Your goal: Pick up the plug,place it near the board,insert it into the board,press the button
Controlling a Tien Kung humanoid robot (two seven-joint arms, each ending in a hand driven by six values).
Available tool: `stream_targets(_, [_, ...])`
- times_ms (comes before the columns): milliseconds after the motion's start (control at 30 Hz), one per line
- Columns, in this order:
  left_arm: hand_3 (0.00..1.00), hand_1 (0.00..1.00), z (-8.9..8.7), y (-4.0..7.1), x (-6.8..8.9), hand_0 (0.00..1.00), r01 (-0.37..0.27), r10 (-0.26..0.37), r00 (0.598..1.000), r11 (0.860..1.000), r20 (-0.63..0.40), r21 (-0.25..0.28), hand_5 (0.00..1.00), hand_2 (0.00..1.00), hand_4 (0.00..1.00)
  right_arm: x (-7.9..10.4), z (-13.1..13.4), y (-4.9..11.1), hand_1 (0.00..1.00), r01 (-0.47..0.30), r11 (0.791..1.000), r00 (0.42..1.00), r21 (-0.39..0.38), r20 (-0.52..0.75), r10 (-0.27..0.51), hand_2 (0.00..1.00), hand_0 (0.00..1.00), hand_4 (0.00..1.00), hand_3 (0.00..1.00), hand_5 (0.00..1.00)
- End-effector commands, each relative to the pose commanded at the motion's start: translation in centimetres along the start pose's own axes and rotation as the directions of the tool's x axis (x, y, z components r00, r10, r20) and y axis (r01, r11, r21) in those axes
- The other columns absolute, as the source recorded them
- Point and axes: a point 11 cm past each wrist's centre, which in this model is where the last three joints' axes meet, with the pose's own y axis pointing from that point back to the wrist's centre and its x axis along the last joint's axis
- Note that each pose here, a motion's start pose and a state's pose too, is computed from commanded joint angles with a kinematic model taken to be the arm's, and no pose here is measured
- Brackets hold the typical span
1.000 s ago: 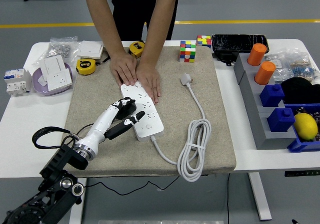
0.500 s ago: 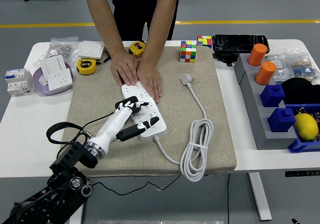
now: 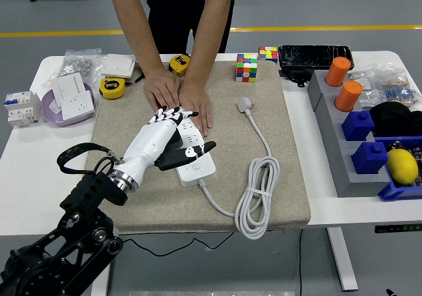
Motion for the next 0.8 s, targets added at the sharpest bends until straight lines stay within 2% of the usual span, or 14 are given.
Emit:
stream_targets(67, [0.885, 0.963, 0.5, 0.2, 0.3, 0.998, -0.004, 0.004, 1.0, 1.0, 0.003, -0.008, 0.998, 0.887, 0.998, 0.0, 0.0, 0.0, 0.765, 0.0, 1.0, 1.0, 0.001, 0.0, 0.0, 0.743, 0.909, 0.998, 0.772, 0.998])
stream_targets(100, [0.837, 0.616, 0.9, 0.4, 0.6, 0.641, -0.007, 0.007, 1.0, 1.0, 0.005, -0.01, 0.581, 0.598, 0.874, 0.0, -0.1, 0.0, 0.764, 0.0, 1.0, 1.0, 0.002, 0.0, 0.0, 0.742, 0.909, 0.998, 0.772, 0.998])
stream_targets(200, [0.837, 0.616, 1.8, 0.9, 0.8, 0.641, 0.05, -0.052, 0.995, 0.998, 0.091, 0.023, 0.581, 0.598, 0.874, 0.1, -0.1, 0.0, 0.764, 0.0, 1.0, 1.0, 0.002, 0.0, 0.0, 0.742, 0.909, 0.998, 0.772, 0.998])
stream_targets(267, [0.837, 0.616, 1.8, 1.1, 0.4, 0.641, 0.098, -0.104, 0.986, 0.994, 0.127, 0.054, 0.581, 0.598, 0.874, 0.1, -0.1, 0.0, 0.764, 0.0, 1.0, 1.0, 0.002, 0.001, 0.0, 0.742, 0.909, 0.998, 0.772, 0.998])
stream_targets(300, [0.816, 0.151, 1.9, 1.2, 0.3, 0.26, 0.112, -0.119, 0.984, 0.992, 0.136, 0.06, 0.21, 0.233, 0.604, 0.1, -0.1, 0.0, 0.764, 0.001, 1.0, 1.0, 0.002, 0.001, -0.001, 0.743, 0.909, 0.998, 0.771, 0.998])
stream_targets(400, [0.816, 0.151, 1.9, 1.6, -0.7, 0.26, 0.2, -0.216, 0.958, 0.975, 0.187, 0.1, 0.21, 0.233, 0.604, 0.1, -0.2, 0.0, 0.764, 0.001, 1.0, 1.0, 0.005, 0.001, -0.001, 0.743, 0.909, 0.998, 0.771, 0.998])
stream_targets(467, [0.816, 0.151, 1.7, 1.8, -1.2, 0.26, 0.229, -0.248, 0.947, 0.967, 0.203, 0.115, 0.21, 0.233, 0.604, 0.1, -0.2, 0.0, 0.764, 0.0, 1.0, 1.0, 0.006, 0.001, 0.0, 0.743, 0.909, 0.998, 0.771, 0.998])
stream_targets(500, [0.843, 0.075, 1.7, 1.8, -1.3, 0.196, 0.236, -0.257, 0.944, 0.964, 0.206, 0.12, 0.119, 0.16, 0.493, 0.1, -0.2, 0.0, 0.764, 0.0, 1.0, 1.0, 0.006, 0.001, 0.0, 0.743, 0.909, 0.998, 0.771, 0.998])
stream_targets(667, [0.843, 0.075, 1.6, 1.7, -2.0, 0.196, 0.276, -0.3, 0.932, 0.951, 0.204, 0.141, 0.119, 0.16, 0.493, 0.2, -0.1, 0.0, 0.764, -0.001, 1.0, 1.0, 0.001, -0.004, 0.001, 0.743, 0.909, 0.998, 0.771, 0.998])
stream_targets(700, [0.919, 0.057, 1.4, 1.6, -2.4, 0.169, 0.287, -0.315, 0.927, 0.946, 0.205, 0.152, 0.049, 0.151, 0.503, 0.2, -0.1, 0.0, 0.764, -0.001, 1.0, 1.0, 0.0, -0.006, 0.001, 0.743, 0.906, 0.998, 0.77, 0.998])
stream_targets(800, [0.919, 0.057, 0.6, 1.4, -3.3, 0.169, 0.309, -0.344, 0.914, 0.933, 0.213, 0.182, 0.049, 0.151, 0.503, 0.2, -0.2, 0.0, 0.764, -0.001, 1.0, 1.0, 0.003, -0.008, 0.001, 0.743, 0.906, 0.998, 0.77, 0.998])
